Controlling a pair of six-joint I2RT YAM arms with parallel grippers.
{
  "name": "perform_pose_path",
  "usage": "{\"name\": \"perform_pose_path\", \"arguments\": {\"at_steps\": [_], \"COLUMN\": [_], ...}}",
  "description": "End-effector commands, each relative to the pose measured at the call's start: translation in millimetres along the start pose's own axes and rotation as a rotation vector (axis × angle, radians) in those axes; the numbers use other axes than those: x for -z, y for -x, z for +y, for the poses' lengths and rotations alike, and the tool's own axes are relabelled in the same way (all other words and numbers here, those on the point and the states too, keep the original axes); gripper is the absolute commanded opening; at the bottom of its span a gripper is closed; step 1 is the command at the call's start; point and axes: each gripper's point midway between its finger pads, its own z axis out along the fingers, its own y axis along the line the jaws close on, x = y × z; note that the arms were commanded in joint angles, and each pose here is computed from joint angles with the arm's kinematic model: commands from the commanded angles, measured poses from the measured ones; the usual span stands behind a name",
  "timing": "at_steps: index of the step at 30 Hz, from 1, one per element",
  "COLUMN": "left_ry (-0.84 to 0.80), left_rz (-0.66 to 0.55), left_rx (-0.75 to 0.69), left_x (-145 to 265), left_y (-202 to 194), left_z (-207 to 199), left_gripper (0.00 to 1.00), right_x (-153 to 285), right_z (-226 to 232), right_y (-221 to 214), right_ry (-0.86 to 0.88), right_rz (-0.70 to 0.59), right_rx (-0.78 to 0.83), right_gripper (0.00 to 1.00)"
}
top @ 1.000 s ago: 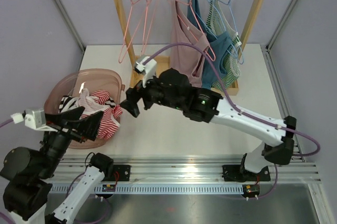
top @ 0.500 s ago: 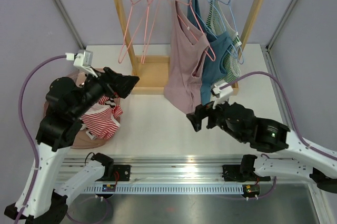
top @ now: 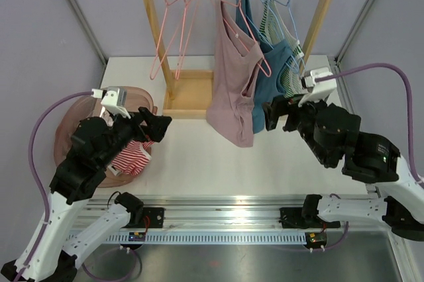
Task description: Remove the tank top from the hanger
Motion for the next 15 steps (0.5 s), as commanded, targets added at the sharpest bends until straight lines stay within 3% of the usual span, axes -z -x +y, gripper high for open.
{"name": "perform_pose_path", "arguments": {"at_steps": [1,11,15], "left_ry": [0.111,0.096,0.076], "left_rz": [0.032,0.096,0.117], "left_rx": [-0.084,-0.160,-0.152], "left_x": [-0.3,5.4,2.9], "left_y": [-21.0,-66.4,-82.3], "left_z": [29.7,46.5,48.2], "left_gripper": [0.99,0.99,0.99], "right_x": [-30.4,-127.8,-173.7], "right_z": [4.7,-3.7,2.3], "right_y": [21.2,77.3,71.4], "right_ry": [-0.062,0.006,0.063], "right_rz": [0.011,0.032,0.100], "right_rx": [0.117,0.084,0.156], "right_gripper": [0.96,0.93,0.91]}}
